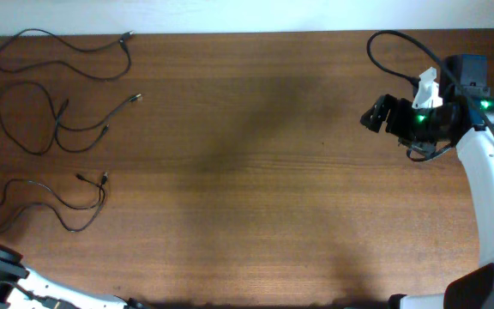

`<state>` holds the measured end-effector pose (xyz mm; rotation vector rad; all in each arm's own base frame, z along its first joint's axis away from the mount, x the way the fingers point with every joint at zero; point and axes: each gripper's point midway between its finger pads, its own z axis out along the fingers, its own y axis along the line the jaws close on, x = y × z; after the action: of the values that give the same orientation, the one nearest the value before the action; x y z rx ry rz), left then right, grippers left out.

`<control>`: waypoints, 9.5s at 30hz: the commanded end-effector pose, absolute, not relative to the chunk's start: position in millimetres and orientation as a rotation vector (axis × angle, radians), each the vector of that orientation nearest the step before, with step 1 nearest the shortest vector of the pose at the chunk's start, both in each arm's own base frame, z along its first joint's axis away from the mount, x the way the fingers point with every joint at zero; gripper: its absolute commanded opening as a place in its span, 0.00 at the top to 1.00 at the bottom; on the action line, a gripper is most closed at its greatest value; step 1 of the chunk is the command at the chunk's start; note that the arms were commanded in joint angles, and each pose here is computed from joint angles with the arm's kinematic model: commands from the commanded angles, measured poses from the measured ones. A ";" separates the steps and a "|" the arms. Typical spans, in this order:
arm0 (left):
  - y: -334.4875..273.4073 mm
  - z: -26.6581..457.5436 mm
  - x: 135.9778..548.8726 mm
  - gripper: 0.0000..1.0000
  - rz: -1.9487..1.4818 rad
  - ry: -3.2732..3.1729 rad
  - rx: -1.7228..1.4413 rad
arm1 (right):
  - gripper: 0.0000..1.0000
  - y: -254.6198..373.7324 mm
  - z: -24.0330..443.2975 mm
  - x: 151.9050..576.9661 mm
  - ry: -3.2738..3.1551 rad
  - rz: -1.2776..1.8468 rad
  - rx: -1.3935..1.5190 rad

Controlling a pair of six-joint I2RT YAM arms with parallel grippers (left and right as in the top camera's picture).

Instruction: Untangle cables

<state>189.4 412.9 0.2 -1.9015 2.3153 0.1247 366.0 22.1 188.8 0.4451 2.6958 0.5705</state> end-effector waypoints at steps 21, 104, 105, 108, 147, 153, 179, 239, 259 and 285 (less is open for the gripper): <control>430.8 13.1 255.6 1.00 -0.079 2.319 -1.340 | 0.01 23.7 188.9 361.5 2.711 0.594 0.466; -82.7 250.4 456.1 0.01 -0.483 2.489 0.117 | 0.01 0.1 295.4 115.0 2.284 0.152 0.368; -82.7 250.4 456.1 0.01 -0.483 2.489 0.117 | 0.01 -1.7 295.6 121.7 2.265 0.145 0.366; -82.8 250.5 456.2 0.01 -0.483 2.489 0.117 | 0.01 -4.0 293.9 142.6 2.185 0.148 0.348; -82.7 250.4 456.1 0.01 -0.483 2.489 0.117 | 0.01 -14.8 155.2 245.5 1.645 0.035 0.144; -82.7 250.4 456.1 0.01 -0.483 2.489 0.117 | 0.01 -14.9 155.0 245.5 1.651 -0.046 0.056; -82.7 250.4 456.1 0.01 -0.483 2.489 0.117 | 0.02 -15.0 155.1 245.5 1.652 -0.067 0.034; -36.3 226.6 230.2 0.01 -0.221 2.289 0.051 | 0.01 -15.0 155.2 245.5 1.651 -0.067 0.034; -36.9 185.9 241.2 0.01 -0.217 1.941 0.073 | 0.02 -15.0 155.1 245.5 1.652 -0.067 0.034; -12.6 191.8 245.8 0.01 -0.105 1.506 -0.010 | 0.02 -15.0 155.2 245.5 1.651 -0.067 0.034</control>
<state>244.5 -29.2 193.0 0.0526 1.5074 -0.1888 245.9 -16.0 157.3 0.0344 1.6486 -0.0724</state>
